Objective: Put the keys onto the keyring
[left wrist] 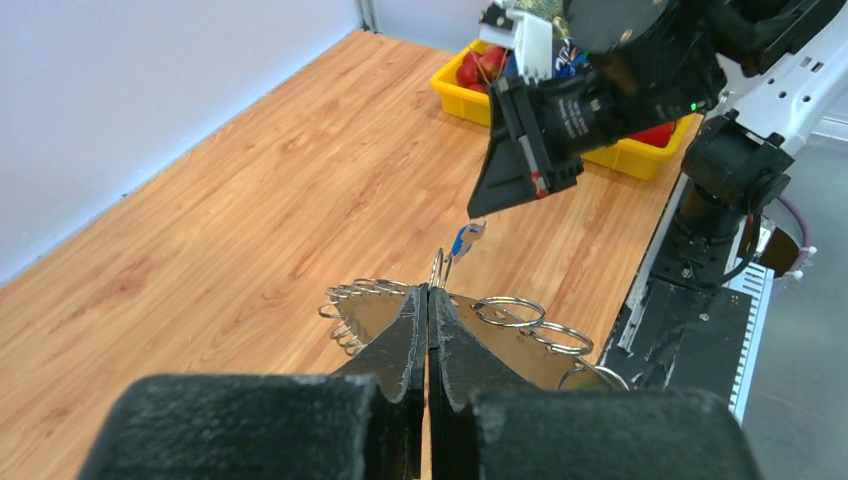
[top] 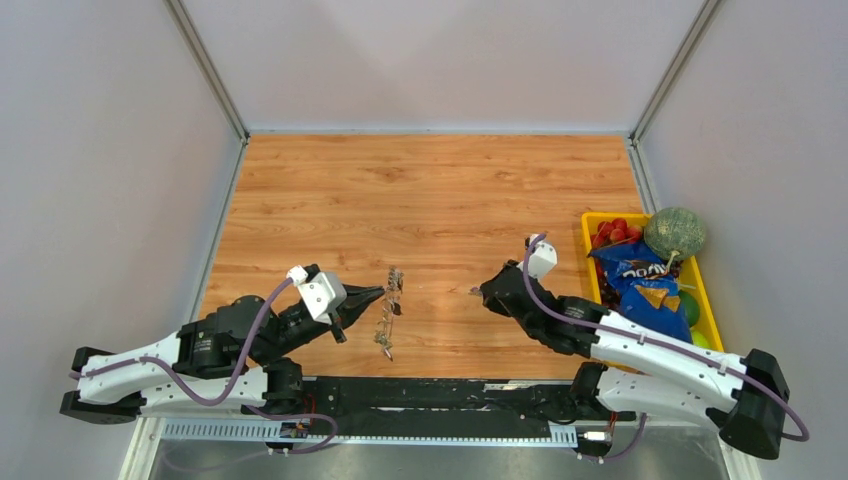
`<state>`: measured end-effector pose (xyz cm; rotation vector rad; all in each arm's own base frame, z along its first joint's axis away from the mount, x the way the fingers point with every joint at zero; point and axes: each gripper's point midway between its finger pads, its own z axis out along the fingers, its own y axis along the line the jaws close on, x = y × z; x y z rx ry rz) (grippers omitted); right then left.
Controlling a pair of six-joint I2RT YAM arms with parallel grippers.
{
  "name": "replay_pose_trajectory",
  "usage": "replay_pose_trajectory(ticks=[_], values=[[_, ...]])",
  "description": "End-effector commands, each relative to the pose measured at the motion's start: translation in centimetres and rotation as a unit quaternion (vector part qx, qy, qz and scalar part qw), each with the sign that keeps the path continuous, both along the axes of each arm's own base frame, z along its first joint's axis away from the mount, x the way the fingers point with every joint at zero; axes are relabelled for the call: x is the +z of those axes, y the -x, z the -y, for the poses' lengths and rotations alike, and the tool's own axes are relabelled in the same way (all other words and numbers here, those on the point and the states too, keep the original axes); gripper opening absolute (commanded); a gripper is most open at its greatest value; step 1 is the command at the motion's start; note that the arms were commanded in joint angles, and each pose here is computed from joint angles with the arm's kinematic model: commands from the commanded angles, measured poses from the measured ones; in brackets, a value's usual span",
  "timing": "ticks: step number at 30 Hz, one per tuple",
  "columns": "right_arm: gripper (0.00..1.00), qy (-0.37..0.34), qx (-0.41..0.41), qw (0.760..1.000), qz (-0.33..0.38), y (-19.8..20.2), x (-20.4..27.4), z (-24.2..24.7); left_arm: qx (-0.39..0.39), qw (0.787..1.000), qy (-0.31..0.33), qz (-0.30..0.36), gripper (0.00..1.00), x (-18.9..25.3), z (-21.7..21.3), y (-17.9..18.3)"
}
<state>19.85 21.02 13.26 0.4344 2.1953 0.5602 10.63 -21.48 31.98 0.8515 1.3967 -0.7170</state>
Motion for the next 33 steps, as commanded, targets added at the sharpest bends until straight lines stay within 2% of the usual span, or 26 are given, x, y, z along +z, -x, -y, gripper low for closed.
replay_pose_trajectory(ticks=[1, 8, 16, 19, 25, 33], values=[[0.00, -0.003, 0.075, 0.992, 0.098, -1.0, 5.8, -1.4, 0.011, 0.999, 0.038, 0.009, 0.00, 2.7, -0.2, -0.3], [0.00, -0.016, 0.224, 0.952, 0.207, 0.6, 12.5, -4.3, 0.041, 0.998, 0.036, 0.010, 0.00, 2.9, -0.1, -1.3], [0.00, 0.015, 0.379, 0.875, 0.300, 2.9, 17.8, -7.6, 0.080, 0.997, 0.017, 0.005, 0.00, 2.7, 0.3, -2.5], [0.00, 0.029, 0.428, 0.838, 0.336, 3.6, 19.7, -8.8, 0.090, 0.996, 0.008, 0.007, 0.00, 2.7, 0.7, -2.9], [0.00, 0.055, 0.499, 0.774, 0.387, 4.6, 21.3, -10.5, 0.100, 0.995, -0.001, 0.011, 0.00, 2.8, 1.3, -3.3], [0.00, 0.074, 0.542, 0.715, 0.436, 5.5, 22.9, -11.6, 0.106, 0.994, -0.011, 0.015, 0.00, 3.2, 2.0, -3.6]])
